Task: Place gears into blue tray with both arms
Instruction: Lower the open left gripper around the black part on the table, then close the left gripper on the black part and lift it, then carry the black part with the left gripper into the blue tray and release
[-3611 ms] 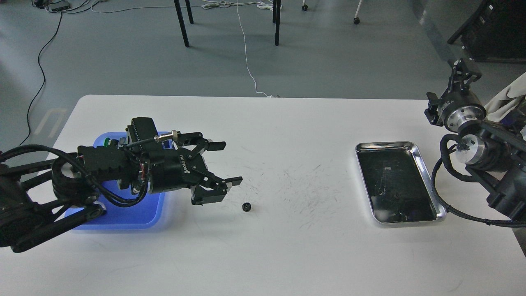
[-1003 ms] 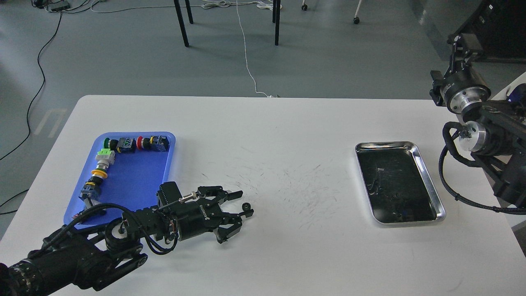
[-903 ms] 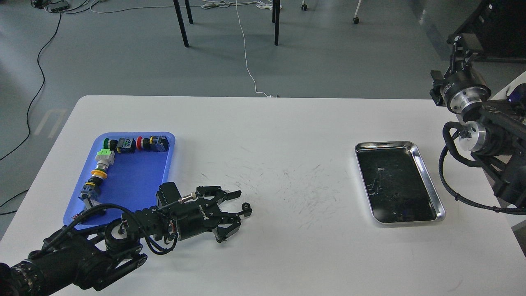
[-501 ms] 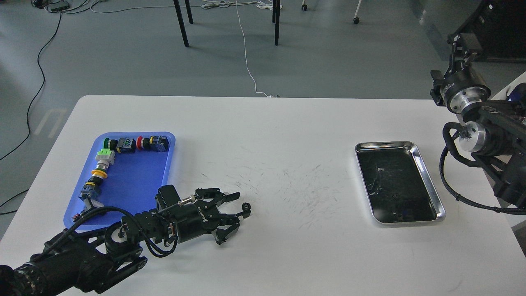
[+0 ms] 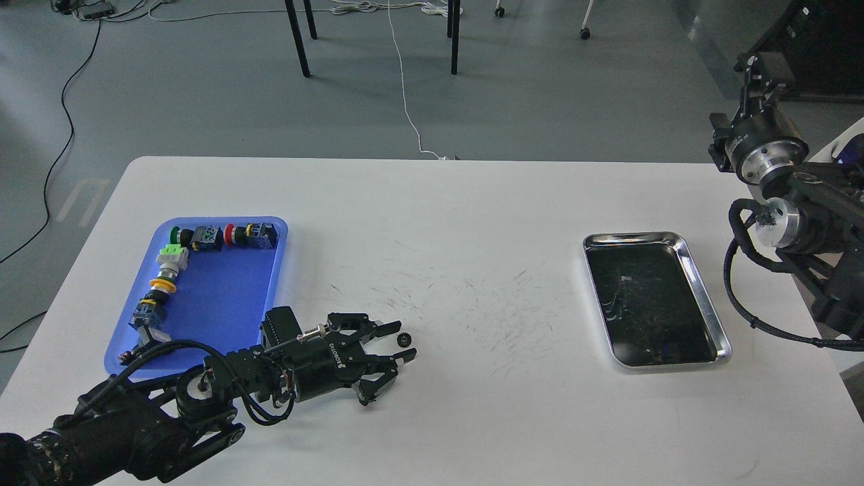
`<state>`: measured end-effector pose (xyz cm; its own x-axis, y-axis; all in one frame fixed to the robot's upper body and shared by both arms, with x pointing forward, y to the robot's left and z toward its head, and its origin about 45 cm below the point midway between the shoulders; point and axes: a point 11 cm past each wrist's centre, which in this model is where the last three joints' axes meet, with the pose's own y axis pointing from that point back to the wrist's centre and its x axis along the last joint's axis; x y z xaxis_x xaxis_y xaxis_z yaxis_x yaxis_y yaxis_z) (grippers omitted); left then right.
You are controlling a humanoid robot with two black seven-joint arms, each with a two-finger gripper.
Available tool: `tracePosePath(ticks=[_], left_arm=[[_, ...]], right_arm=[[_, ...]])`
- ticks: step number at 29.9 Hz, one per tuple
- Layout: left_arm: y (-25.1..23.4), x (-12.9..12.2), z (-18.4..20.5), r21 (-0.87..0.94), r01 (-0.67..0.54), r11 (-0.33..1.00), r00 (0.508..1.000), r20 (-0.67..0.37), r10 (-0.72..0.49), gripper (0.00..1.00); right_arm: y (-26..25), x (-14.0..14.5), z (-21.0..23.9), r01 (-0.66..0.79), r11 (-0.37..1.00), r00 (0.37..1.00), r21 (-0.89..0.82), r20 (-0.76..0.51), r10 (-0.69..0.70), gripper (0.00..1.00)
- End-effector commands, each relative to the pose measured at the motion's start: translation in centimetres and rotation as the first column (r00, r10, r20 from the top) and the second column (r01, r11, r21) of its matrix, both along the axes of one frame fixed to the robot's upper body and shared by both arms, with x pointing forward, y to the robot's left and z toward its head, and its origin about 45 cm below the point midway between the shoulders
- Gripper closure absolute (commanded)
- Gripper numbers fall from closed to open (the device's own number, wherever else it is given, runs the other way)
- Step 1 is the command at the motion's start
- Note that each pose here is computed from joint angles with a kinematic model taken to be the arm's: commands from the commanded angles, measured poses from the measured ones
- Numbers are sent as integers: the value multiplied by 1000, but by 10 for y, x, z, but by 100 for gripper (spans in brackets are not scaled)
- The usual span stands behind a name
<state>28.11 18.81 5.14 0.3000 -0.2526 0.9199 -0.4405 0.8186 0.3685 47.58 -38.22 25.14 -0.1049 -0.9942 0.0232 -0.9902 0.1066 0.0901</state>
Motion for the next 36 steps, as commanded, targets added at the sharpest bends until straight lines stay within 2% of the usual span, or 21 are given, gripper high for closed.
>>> tracePosePath(ticks=[1, 3, 13, 21, 30, 36], left_arm=[[5, 0, -4, 14, -12, 1000, 1000, -5, 12, 62], [5, 1, -4, 16, -11, 1000, 1000, -5, 11, 64], [9, 0, -6, 26, -16, 1000, 1000, -10, 16, 90], [12, 1, -1, 25, -12, 1000, 1000, -2, 12, 91], [42, 16, 20, 70, -20, 997, 999, 47, 16, 91], [68, 50, 55, 122, -40, 992, 989, 143, 22, 91]], right_arm=[[3, 1, 0, -4, 1000, 1000, 3, 1, 4, 2], [4, 1, 0, -8, 1000, 1000, 5, 2, 8, 2], [5, 1, 1, -10, 1000, 1000, 4, 3, 10, 2], [5, 1, 1, -10, 1000, 1000, 4, 3, 10, 2], [6, -4, -10, -15, 1000, 1000, -3, -20, 15, 2], [8, -4, -12, -26, 1000, 999, -15, -27, 25, 2]])
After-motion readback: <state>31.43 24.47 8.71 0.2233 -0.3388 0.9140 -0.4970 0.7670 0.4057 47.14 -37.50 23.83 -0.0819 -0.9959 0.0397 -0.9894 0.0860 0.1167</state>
